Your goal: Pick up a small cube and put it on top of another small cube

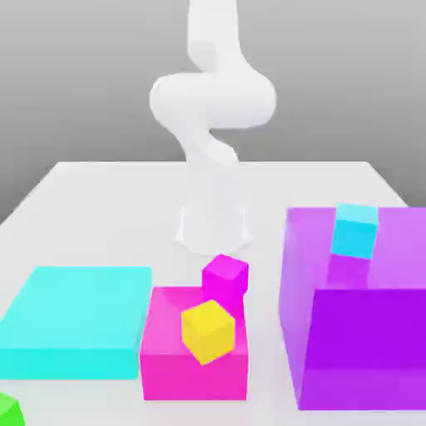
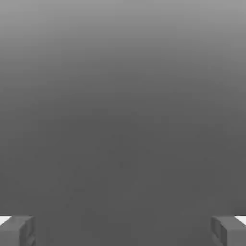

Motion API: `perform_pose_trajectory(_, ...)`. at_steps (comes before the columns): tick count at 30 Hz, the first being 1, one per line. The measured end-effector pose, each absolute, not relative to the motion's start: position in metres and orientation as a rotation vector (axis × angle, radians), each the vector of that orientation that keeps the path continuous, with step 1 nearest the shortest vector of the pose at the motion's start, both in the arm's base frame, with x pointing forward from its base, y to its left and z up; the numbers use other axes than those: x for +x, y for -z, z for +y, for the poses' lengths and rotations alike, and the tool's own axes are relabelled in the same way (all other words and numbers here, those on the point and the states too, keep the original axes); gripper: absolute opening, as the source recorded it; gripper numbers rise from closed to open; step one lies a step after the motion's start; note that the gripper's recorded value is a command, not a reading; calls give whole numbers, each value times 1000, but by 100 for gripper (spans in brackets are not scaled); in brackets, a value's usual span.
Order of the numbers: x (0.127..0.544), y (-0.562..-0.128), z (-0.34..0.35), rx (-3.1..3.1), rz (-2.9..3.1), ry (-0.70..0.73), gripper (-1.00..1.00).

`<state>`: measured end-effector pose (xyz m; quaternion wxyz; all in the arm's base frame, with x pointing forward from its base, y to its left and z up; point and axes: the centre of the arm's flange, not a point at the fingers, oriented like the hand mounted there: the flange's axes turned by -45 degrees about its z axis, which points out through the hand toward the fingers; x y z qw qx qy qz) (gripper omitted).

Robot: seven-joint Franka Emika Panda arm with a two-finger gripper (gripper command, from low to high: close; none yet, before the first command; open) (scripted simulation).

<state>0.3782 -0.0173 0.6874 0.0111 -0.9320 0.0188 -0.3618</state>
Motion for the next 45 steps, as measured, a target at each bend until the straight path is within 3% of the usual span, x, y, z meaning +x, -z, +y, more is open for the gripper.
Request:
perform_pose_trajectory(8, 466, -593, -80, -2958, 201, 841, 0)
perform_pose_trajectory(16, 520, -477, -148, -2995, 363, 572, 0)
perform_pose_trajectory(25, 535, -331, -229, -3030, 555, 274, 0)
perform_pose_trajectory(32, 511, -216, -287, -3056, 695, 37, 0)
perform_pose_trajectory(36, 507, -151, -295, -3060, 712, 3, 0)
perform_pose_trajectory(37, 506, -140, -295, -3060, 714, 1, -100)
perform_pose_trajectory(43, 506, -134, -295, -3058, 714, 0, -100)
perform_pose_trajectory(45, 506, -151, -296, -3059, 713, 0, -100)
